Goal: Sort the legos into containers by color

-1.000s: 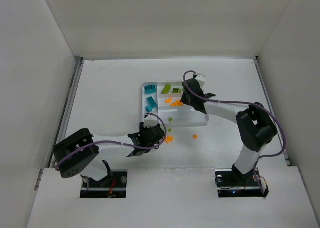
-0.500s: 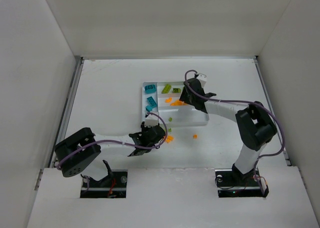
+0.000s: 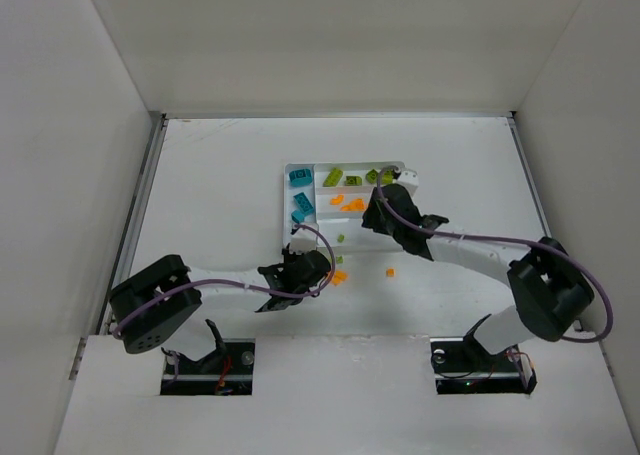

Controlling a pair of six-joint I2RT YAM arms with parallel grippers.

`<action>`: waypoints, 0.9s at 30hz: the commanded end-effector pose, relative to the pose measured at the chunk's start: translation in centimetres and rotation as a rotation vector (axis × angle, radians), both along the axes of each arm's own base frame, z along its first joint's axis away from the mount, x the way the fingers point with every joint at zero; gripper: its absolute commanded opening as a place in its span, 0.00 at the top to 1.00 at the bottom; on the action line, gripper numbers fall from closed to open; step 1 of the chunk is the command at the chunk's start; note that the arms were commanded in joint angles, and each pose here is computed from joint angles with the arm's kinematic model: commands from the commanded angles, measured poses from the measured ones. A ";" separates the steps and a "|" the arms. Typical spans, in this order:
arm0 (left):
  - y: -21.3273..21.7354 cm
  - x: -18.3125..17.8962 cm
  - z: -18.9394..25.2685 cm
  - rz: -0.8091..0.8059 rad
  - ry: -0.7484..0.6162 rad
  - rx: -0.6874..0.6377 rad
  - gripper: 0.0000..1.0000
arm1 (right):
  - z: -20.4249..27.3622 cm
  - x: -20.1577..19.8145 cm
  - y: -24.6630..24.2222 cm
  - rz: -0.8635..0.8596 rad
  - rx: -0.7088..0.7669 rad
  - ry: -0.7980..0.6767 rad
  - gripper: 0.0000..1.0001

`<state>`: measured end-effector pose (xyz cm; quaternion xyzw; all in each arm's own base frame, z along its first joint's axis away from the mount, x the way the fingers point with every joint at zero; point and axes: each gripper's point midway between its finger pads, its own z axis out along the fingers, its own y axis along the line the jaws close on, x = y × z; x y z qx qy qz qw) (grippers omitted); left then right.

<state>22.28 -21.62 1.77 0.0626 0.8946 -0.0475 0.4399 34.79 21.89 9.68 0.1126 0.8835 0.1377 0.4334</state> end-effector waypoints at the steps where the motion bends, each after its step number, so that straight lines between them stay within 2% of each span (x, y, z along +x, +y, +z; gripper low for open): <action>1: -0.6 -0.4 0.6 -0.034 0.010 -0.008 0.81 | 0.9 -1.7 0.2 0.018 0.009 -0.050 0.47; 9: -1.8 -0.5 6.5 -0.057 -0.059 -0.137 0.82 | 0.9 -6.9 -0.7 0.110 0.002 -0.073 0.68; 12: -2.8 0.3 8.8 -0.068 -0.092 -0.180 0.82 | 0.2 -8.0 -2.1 0.081 -0.001 -0.057 0.68; 14: -3.7 1.2 9.9 -0.072 -0.106 -0.199 0.82 | -0.4 -8.5 -3.0 0.062 -0.008 -0.040 0.67; 18: -5.9 3.5 11.6 -0.096 -0.136 -0.221 0.82 | -1.8 -9.1 -4.6 0.012 -0.049 -0.011 0.56; 22: -6.9 6.9 12.1 -0.077 -0.144 -0.239 0.82 | -2.7 -9.8 -5.6 -0.014 -0.070 0.014 0.50; 27: -8.6 9.0 11.6 -0.087 -0.115 -0.255 0.82 | -3.5 -10.8 -6.1 -0.022 -0.065 0.046 0.46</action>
